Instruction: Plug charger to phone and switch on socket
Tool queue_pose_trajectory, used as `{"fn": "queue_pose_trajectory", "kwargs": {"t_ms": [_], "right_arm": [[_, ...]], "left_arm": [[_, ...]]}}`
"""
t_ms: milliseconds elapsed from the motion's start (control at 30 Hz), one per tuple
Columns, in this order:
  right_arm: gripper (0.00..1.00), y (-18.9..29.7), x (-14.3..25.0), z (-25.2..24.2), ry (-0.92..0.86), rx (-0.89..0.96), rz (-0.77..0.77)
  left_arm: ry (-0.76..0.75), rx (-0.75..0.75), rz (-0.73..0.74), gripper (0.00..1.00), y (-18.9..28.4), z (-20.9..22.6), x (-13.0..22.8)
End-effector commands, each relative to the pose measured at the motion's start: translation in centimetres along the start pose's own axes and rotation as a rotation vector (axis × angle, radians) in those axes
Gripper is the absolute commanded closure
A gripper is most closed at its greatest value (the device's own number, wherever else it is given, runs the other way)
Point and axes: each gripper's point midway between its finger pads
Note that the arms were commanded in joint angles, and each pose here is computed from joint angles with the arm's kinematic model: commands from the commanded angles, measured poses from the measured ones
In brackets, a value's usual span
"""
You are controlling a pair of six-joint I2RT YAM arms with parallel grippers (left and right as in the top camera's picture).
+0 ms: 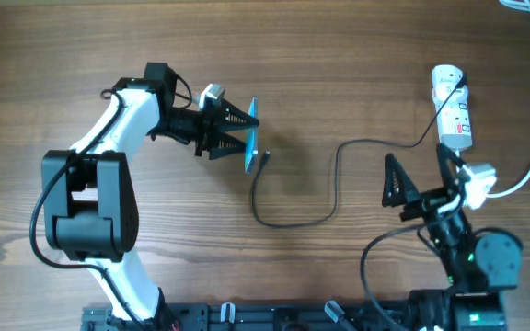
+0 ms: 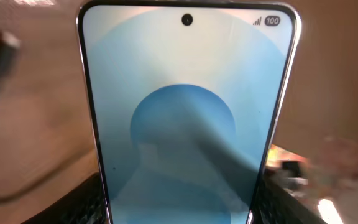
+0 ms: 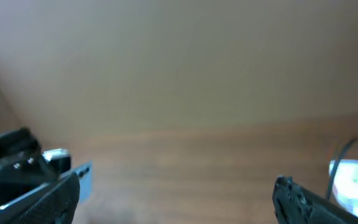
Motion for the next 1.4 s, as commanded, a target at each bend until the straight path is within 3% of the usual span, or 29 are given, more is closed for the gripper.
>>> {"fn": "queue_pose_trajectory", "kwargs": {"t_ms": [0, 167, 267, 367, 433, 500, 667, 933, 1267, 1367], "right_arm": [[0.00, -1.9, -3.0, 2.9, -0.042, -0.036, 0.138], [0.00, -6.3, -4.3, 3.9, -0.139, -0.004, 0.382], [0.00, -8.4, -1.6, 3.1, -0.246, 0.002, 0.520], [0.00, -10.5, 1.7, 1.0, -0.501, 0.103, 0.621], [0.04, -11.2, 3.3, 1.1, -0.535, 0.072, 0.686], [0.09, -11.5, 4.9, 0.8, -0.485, 0.053, 0.738], [0.07, -11.6, 9.1, 2.1, -0.349, -0.020, 0.875], [0.04, -12.4, 16.3, 4.8, -0.337, -0.117, 1.069], [0.00, -12.2, 22.9, 9.7, -0.259, -0.247, 1.194], [0.00, -12.7, 24.8, 10.5, -0.262, -0.267, 1.207]], "left_arm": [[-0.054, -0.132, -0.062, 0.42, 0.7, 1.3, -1.6], [-0.150, -0.254, -0.177, 0.43, 1.4, 2.7, -5.2], [-0.167, -0.327, -0.207, 0.43, 1.9, 3.8, -6.0], [-0.170, -0.377, -0.211, 0.44, 2.0, 4.5, -6.0], [-0.168, -0.423, -0.219, 0.44, 2.3, 5.2, -6.2], [-0.164, -0.470, -0.231, 0.45, 2.6, 5.9, -6.4], [-0.170, -0.529, -0.238, 0.47, 2.7, 6.6, -6.6], [-0.200, -0.578, -0.223, 0.47, 1.6, 6.8, -6.6], [-0.199, -0.580, -0.223, 0.47, 1.6, 6.8, -6.5], [-0.201, -0.470, -0.190, 0.48, 0.6, 5.2, -5.9]]}}
Point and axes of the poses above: each gripper's point midway between its finger pads, its own y axis back along the fingers, its own z axis along the line the jaws close on, x = y × z, and after that the axes turned 13 degrees about -y, right-handed
